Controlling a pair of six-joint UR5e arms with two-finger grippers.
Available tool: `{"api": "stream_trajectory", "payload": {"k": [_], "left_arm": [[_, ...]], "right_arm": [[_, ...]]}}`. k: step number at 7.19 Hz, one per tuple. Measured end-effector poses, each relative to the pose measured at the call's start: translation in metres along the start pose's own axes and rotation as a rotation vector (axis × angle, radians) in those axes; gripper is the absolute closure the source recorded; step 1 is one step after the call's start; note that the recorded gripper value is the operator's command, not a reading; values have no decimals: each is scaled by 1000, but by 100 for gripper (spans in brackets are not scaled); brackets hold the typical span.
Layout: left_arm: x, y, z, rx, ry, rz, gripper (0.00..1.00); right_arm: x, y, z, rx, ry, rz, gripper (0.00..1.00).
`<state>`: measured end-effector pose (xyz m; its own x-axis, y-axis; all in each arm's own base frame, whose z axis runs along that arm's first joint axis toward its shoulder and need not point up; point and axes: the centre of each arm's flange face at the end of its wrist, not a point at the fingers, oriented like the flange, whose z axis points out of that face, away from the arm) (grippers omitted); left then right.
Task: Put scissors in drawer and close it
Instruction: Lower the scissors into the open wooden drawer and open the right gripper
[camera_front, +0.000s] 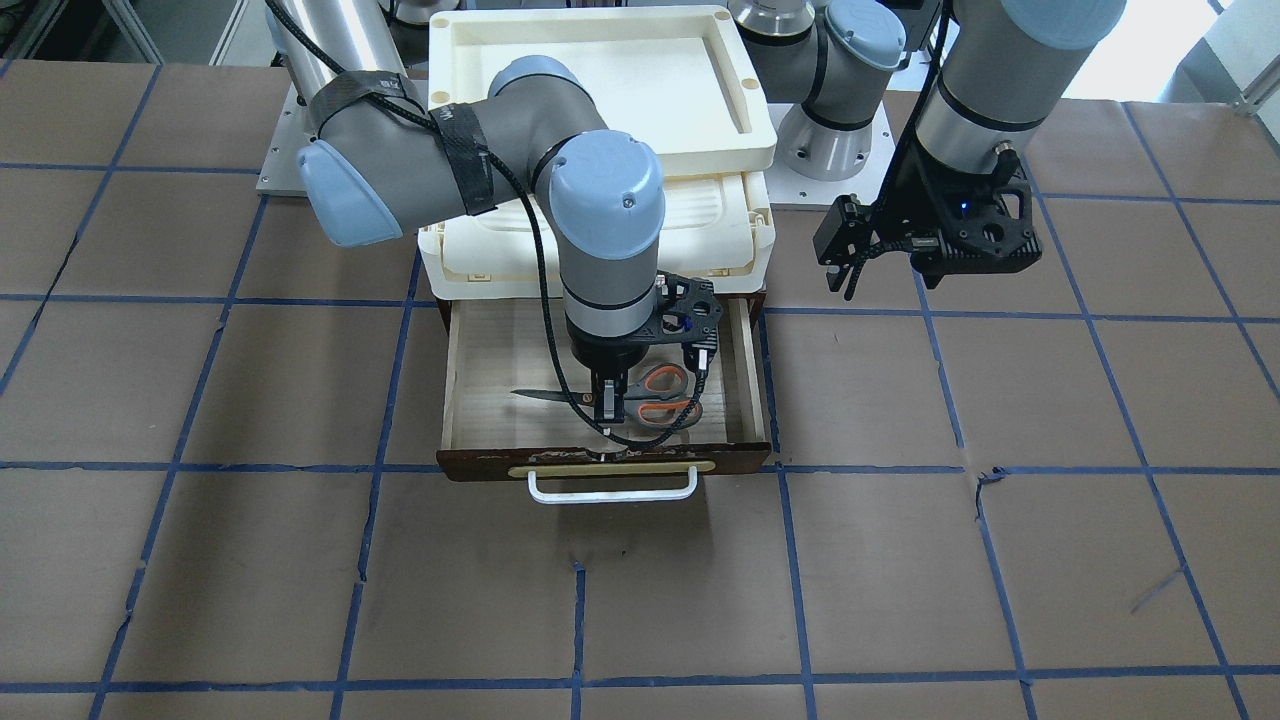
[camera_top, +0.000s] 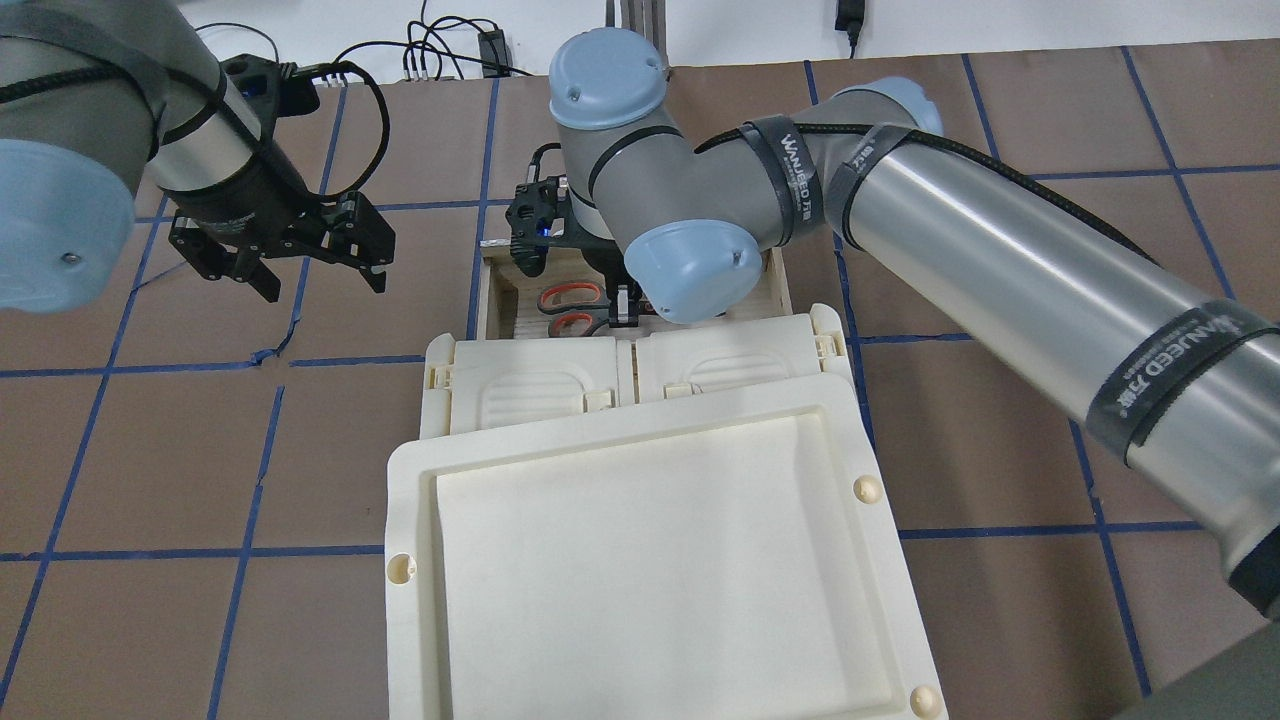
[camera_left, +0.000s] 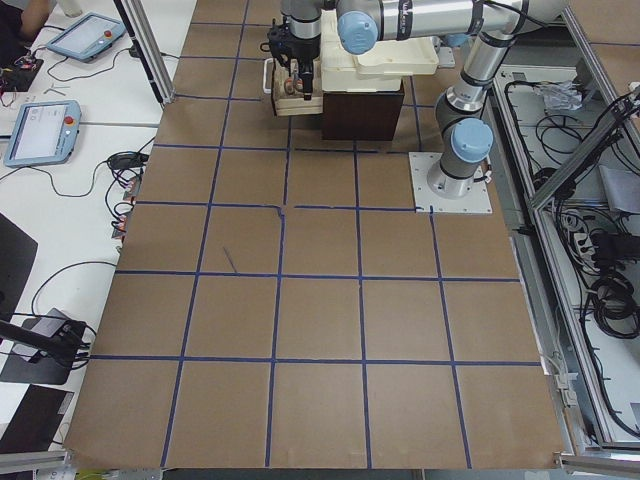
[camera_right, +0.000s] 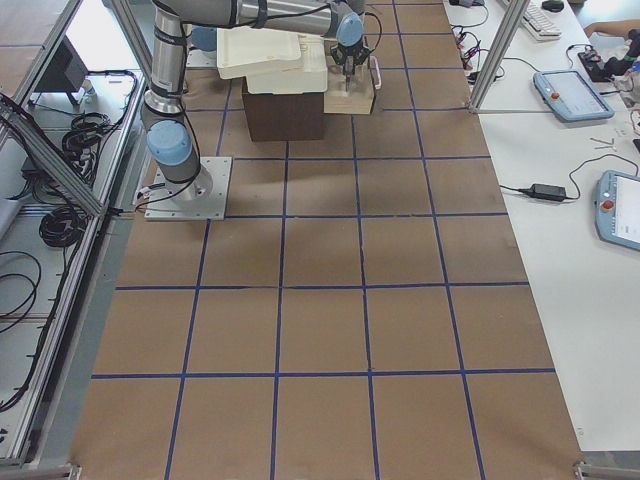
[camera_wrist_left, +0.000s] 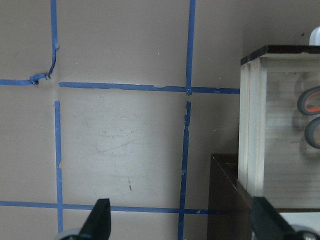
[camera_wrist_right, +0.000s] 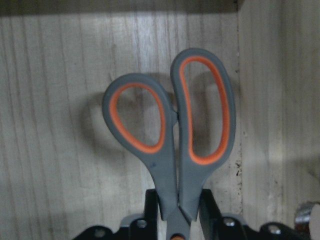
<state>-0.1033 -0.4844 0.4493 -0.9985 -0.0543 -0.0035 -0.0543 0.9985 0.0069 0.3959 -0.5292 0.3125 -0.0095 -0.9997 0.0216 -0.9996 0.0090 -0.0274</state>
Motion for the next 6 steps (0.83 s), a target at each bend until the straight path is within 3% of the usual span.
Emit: {"api": "stream_trajectory", "payload": {"k": [4,5,6], "left_arm": [[0,0,1,-3,0,0,0],[0,0,1,-3,0,0,0],[0,0,1,-3,-1,0,0]], "right_arm": [[-4,-2,2,-7,-14,32,74],[-6,-3,3,-7,-15,31,17],[-6,-4,3,-8,-16,30,1]]}}
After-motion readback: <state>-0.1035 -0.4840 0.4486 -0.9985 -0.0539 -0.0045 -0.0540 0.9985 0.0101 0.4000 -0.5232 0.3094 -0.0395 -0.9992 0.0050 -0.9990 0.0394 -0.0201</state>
